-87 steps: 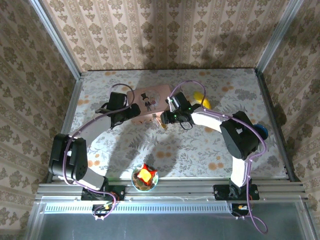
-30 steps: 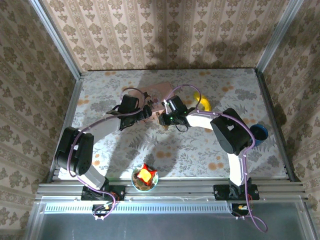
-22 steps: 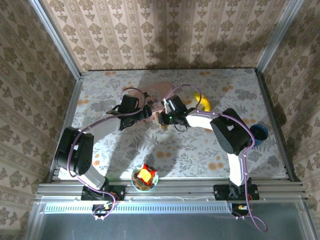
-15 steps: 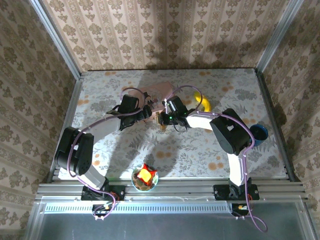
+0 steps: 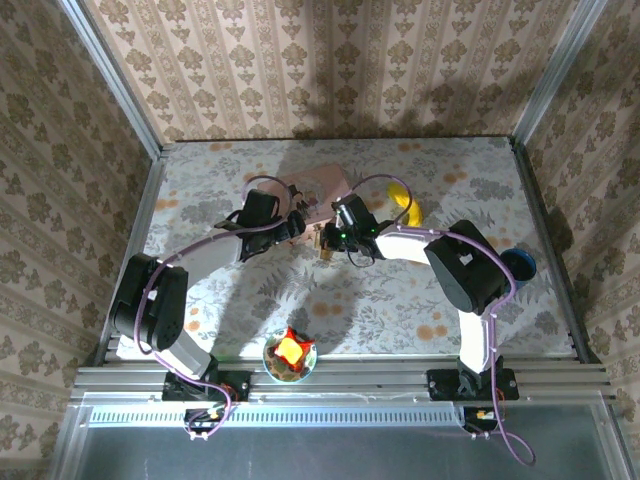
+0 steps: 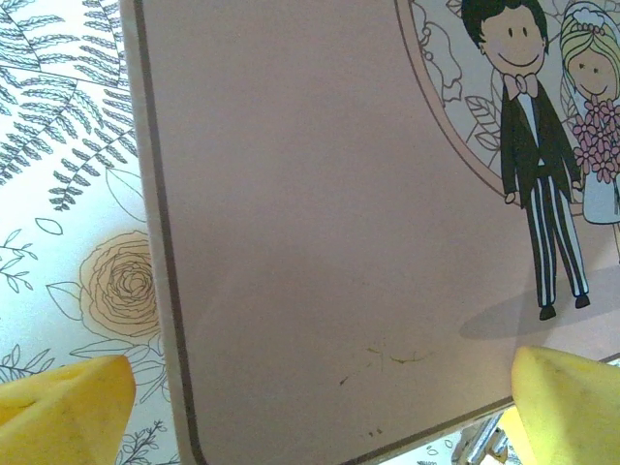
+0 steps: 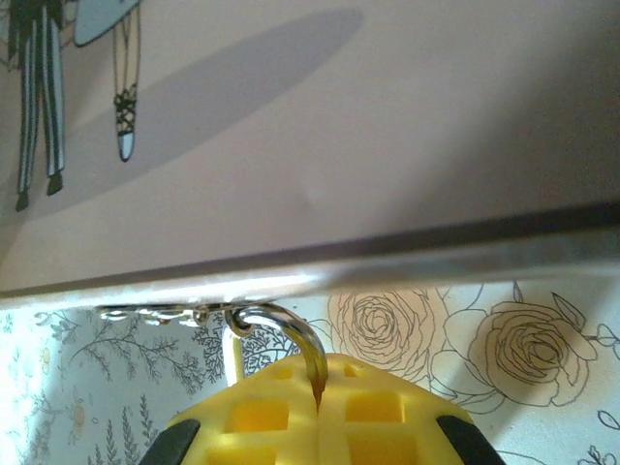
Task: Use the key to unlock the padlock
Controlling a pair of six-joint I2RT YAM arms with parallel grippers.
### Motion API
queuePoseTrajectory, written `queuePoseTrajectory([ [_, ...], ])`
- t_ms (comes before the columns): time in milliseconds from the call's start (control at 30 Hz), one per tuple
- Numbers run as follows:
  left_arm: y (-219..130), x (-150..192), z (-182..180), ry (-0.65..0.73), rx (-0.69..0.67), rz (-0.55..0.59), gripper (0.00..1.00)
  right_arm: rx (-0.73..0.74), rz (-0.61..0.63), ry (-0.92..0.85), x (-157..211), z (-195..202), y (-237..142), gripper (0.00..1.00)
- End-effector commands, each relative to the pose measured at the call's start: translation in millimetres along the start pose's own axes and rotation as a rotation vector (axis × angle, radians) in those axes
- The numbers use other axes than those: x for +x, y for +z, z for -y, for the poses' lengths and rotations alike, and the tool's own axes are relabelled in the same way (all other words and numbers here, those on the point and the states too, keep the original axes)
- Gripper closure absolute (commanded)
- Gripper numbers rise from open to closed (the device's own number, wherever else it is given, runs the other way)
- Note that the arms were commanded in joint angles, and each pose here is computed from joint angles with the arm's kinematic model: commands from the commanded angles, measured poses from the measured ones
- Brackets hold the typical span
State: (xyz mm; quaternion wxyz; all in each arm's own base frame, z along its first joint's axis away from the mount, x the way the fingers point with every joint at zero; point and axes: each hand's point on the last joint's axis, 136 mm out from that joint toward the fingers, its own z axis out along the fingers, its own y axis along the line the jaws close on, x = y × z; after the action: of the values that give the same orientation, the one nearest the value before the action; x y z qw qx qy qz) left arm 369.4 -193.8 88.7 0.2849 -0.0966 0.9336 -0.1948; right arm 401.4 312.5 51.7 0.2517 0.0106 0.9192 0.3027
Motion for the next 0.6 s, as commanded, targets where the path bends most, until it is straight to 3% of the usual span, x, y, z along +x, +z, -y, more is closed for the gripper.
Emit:
queuePoseTrajectory([
  [0, 5.7, 24.2, -24.9, -0.007, -0.092, -0.081, 0.0, 0.03, 0.068, 0.072, -15.5, 4.0, -11.4, 0.97],
  [567, 9.2, 30.7, -31.6, -0.02, -0.097, -0.1, 0.0, -0.024, 0.165, 0.272, -24.4, 7.8, -8.3, 0.98],
])
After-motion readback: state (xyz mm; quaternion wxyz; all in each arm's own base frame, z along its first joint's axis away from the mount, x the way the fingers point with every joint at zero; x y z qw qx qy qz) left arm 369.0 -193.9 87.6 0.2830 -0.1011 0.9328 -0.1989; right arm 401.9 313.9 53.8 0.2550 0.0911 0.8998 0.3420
